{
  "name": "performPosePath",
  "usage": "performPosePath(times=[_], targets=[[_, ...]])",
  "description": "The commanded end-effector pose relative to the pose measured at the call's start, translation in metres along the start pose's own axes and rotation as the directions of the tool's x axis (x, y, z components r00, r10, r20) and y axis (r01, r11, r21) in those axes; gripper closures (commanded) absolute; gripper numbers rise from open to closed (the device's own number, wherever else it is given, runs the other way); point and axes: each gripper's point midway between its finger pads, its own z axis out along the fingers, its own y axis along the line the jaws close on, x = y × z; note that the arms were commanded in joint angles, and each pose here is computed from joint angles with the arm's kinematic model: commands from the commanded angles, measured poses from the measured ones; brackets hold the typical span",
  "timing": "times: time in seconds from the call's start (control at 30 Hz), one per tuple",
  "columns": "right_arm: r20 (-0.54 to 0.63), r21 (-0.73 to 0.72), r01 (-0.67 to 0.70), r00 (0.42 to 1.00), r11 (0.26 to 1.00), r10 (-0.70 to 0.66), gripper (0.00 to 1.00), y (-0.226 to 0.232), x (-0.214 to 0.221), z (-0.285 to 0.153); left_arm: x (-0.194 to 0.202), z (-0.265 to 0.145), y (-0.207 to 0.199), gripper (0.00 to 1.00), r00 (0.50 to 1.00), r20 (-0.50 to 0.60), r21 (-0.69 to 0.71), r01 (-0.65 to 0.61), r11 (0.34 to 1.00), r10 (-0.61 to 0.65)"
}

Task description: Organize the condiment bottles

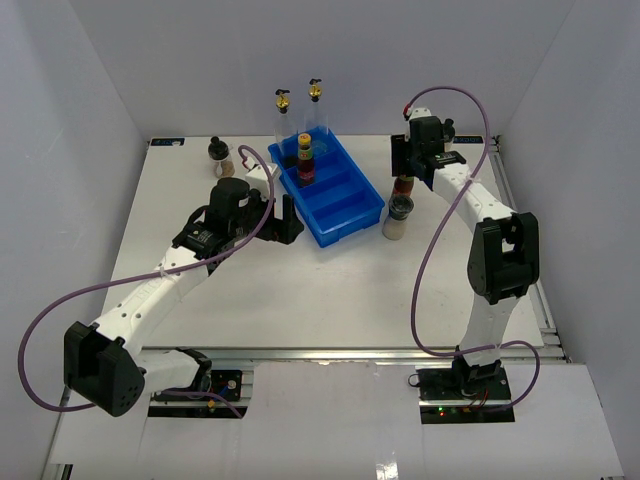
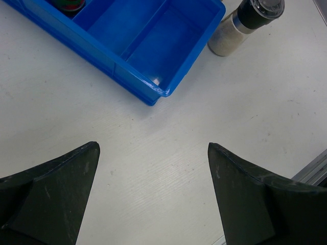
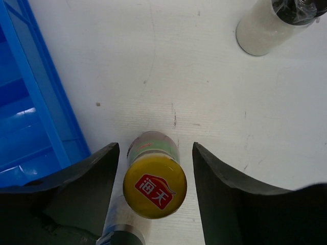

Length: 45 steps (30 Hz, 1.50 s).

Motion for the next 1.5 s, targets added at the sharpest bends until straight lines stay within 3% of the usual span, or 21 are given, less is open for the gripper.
performPosePath(times=[0.0, 0.17, 0.2, 0.23, 0.6, 0.83, 0.93, 1.17, 1.47], targets=[[0.038, 0.007, -0.034, 0.999, 0.999, 0.033, 0.42, -0.001, -0.010, -0.007, -0.012, -0.005, -0.004, 0.02, 1.000, 0.024, 0.005, -0.016, 1.000, 0.016], [0.032, 0.033, -0.012, 0.999, 0.999, 0.011, 0.72, -0.006, -0.010, -0.004, -0.014, -0.007, -0.006, 0.02, 0.999, 0.032, 0.012, -0.015, 1.000, 0.015], [0.033, 0.038, -0.003, 0.999, 0.999, 0.002, 0.87, -0.007, -0.012, -0.005, -0.013, -0.007, -0.005, 0.02, 0.999, 0.031, 0.009, -0.015, 1.000, 0.014], [0.037, 0.052, 0.004, 0.999, 0.999, -0.005, 0.92, -0.010, -0.016, -0.005, -0.013, -0.007, -0.005, 0.02, 0.999, 0.031, 0.008, -0.015, 1.000, 0.014], [0.275, 0.098, 0.031, 0.960, 0.995, -0.057, 0.92, -0.023, -0.129, -0.059, -0.018, -0.011, 0.002, 0.02, 0.998, 0.056, -0.034, -0.015, 0.999, 0.017], [0.514, 0.081, 0.090, 0.849, 0.993, -0.119, 0.92, 0.010, -0.196, -0.103, -0.041, -0.036, 0.011, 0.02, 0.980, 0.197, -0.112, -0.001, 0.994, 0.023], [0.592, 0.064, 0.085, 0.799, 0.994, -0.107, 0.92, 0.026, -0.216, -0.119, -0.042, -0.039, 0.012, 0.02, 0.978, 0.206, -0.120, 0.004, 0.993, 0.021], [0.695, -0.054, 0.088, 0.718, 0.995, -0.026, 0.92, 0.084, -0.240, -0.126, -0.039, -0.035, 0.012, 0.02, 0.982, 0.188, -0.114, 0.011, 0.993, 0.011], [0.727, -0.092, 0.176, 0.684, 0.980, -0.054, 0.92, 0.149, -0.243, -0.105, -0.042, -0.041, 0.012, 0.02, 0.978, 0.208, -0.119, 0.007, 0.993, 0.018]])
